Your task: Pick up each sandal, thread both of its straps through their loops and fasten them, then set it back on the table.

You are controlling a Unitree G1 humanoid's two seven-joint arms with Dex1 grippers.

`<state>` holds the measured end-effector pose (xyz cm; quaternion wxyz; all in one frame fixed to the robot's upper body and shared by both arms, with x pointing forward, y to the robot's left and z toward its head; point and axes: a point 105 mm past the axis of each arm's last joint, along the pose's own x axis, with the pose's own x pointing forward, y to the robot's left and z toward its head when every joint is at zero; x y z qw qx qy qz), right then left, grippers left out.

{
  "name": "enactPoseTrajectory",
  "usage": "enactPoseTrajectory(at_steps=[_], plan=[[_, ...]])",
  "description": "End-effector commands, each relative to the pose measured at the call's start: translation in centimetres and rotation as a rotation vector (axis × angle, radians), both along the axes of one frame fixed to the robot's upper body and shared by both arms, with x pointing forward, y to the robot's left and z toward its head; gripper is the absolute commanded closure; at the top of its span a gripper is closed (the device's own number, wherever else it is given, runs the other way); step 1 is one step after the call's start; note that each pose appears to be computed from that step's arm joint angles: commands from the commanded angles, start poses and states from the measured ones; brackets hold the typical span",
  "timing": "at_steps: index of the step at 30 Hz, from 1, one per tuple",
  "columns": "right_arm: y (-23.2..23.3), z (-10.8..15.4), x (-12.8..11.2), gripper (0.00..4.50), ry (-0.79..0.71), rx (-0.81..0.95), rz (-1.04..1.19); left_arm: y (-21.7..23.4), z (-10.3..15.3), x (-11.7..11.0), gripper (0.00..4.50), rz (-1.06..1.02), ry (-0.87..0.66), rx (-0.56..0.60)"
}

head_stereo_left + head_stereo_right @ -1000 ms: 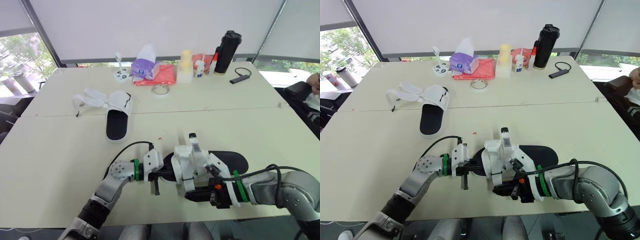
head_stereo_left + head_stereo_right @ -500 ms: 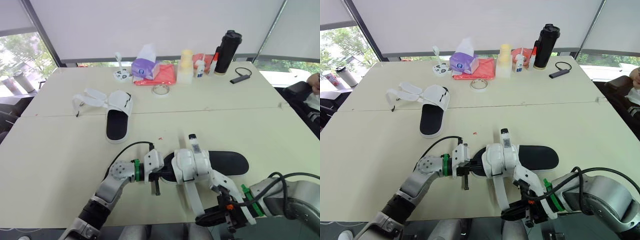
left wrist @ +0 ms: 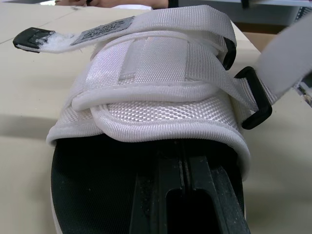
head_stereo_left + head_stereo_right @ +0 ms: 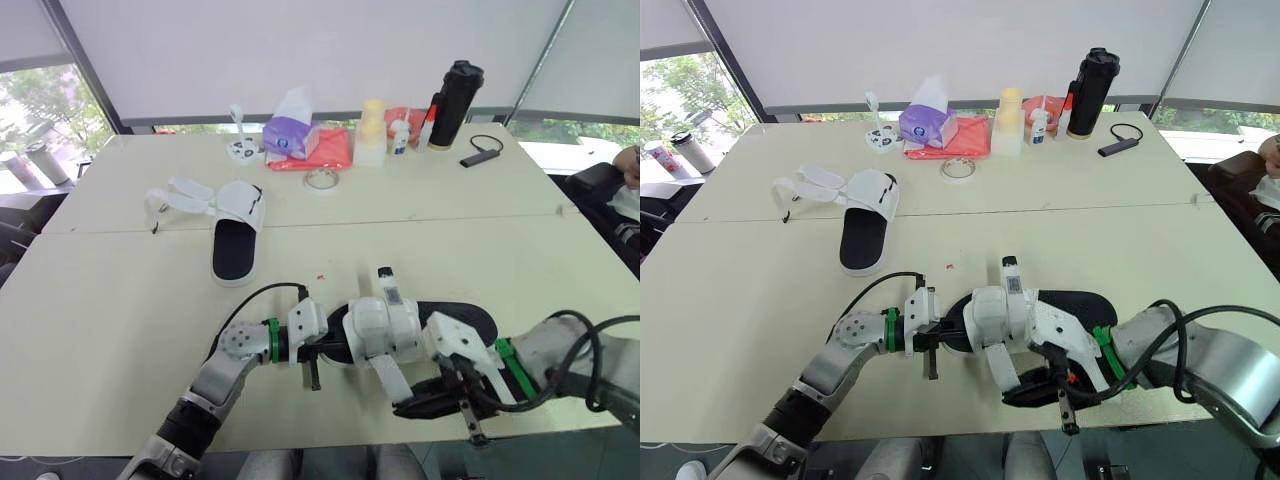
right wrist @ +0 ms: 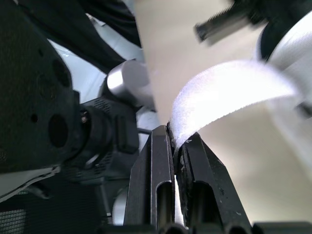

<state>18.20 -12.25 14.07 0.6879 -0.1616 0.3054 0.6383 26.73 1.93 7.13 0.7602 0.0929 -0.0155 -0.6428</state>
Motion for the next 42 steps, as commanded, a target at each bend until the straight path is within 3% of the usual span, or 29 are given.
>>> enactPoseTrajectory(at_steps=[1,18,30,33,39,40,42], plan=[[0.2,2.3,1.4,4.40,-0.080,0.038,0.001,0.1,-1.7,0.0,4.50,0.016,0.046,0.059],[1.1,2.3,6.3,4.40,-0.061,0.103,-0.098,0.0,-1.7,0.3,4.50,0.033,0.038,0.052],[1.3,2.7,7.8,4.40,-0.050,0.135,-0.152,-0.2,-1.6,0.5,4.50,0.040,0.037,0.047],[1.4,2.8,7.9,3.49,-0.047,0.138,-0.151,-0.2,-1.6,0.6,4.50,0.043,0.037,0.046],[1.4,3.0,8.3,0.38,-0.063,0.140,-0.165,-0.2,-1.6,0.6,4.50,0.047,0.037,0.044],[1.4,3.0,8.4,0.02,-0.065,0.148,-0.172,-0.2,-1.6,0.7,4.50,0.048,0.036,0.043],[1.6,3.2,9.3,0.02,-0.094,0.164,-0.202,-0.2,-1.6,0.7,4.50,0.050,0.036,0.042]])
